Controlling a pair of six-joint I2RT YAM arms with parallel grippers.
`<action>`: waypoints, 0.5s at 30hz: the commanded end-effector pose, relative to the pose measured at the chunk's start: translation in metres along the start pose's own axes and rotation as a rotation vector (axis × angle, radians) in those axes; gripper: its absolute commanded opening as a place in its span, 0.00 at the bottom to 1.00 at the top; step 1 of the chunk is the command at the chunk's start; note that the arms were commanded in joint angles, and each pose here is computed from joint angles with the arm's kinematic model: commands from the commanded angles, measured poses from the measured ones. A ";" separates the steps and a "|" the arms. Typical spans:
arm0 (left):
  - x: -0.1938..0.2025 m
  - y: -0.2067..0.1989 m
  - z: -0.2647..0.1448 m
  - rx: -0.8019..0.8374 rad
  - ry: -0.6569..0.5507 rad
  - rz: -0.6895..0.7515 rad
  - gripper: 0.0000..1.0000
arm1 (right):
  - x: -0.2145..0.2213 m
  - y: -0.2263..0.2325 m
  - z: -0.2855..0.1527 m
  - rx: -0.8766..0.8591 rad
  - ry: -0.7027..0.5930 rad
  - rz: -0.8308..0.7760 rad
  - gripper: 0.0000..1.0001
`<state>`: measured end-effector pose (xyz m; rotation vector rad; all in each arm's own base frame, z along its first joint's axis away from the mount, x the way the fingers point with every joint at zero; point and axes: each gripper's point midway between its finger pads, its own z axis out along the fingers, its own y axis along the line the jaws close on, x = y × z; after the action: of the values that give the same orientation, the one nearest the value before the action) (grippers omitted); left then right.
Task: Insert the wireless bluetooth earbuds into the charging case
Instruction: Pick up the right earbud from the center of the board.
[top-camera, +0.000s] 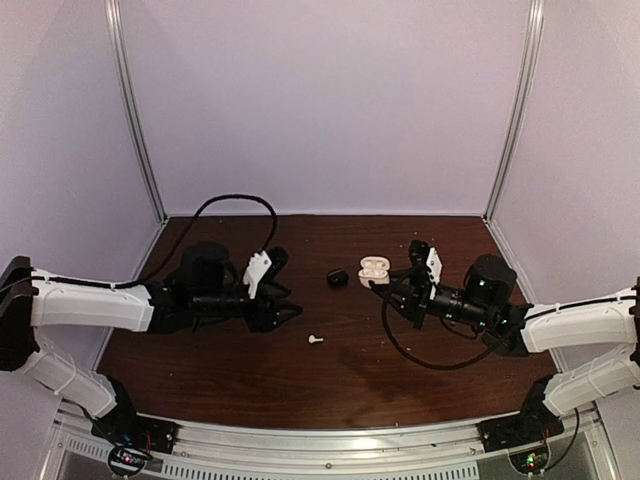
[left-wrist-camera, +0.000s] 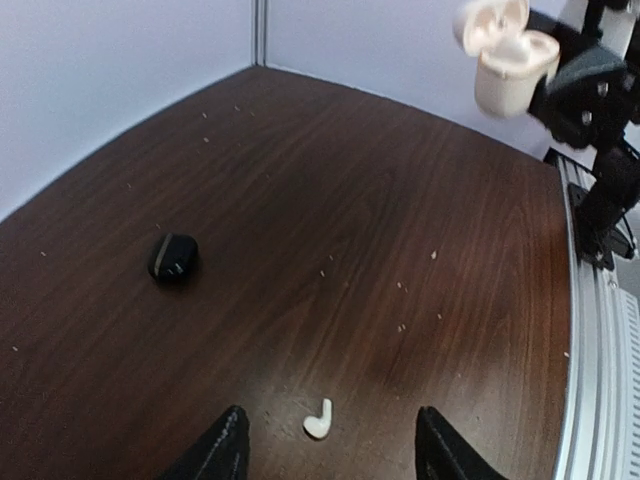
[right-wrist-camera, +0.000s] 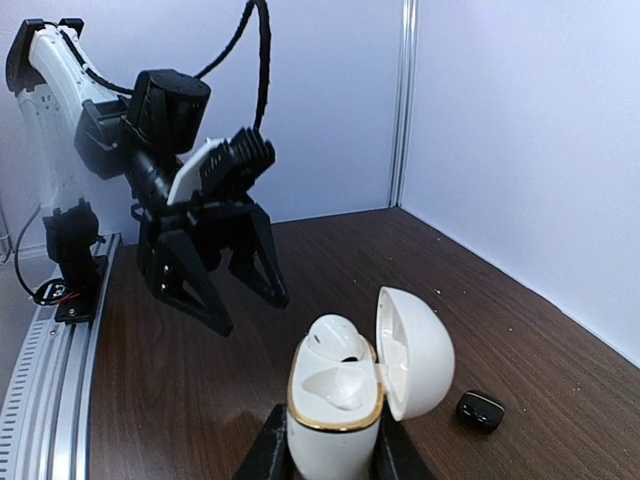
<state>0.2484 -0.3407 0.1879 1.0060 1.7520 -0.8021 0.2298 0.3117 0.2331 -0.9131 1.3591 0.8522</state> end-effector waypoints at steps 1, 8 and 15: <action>0.021 -0.020 0.015 0.145 -0.046 0.031 0.57 | -0.008 0.008 -0.007 -0.046 -0.045 0.042 0.00; 0.082 -0.024 0.037 0.196 -0.034 0.155 0.51 | -0.013 0.005 -0.013 -0.055 -0.071 0.066 0.00; 0.126 -0.023 0.050 0.226 0.055 0.251 0.45 | -0.013 0.004 -0.018 -0.056 -0.069 0.056 0.00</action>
<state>0.2176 -0.3489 0.0468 1.3078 1.7345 -0.8560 0.2226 0.3013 0.2343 -0.8883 1.3601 0.9397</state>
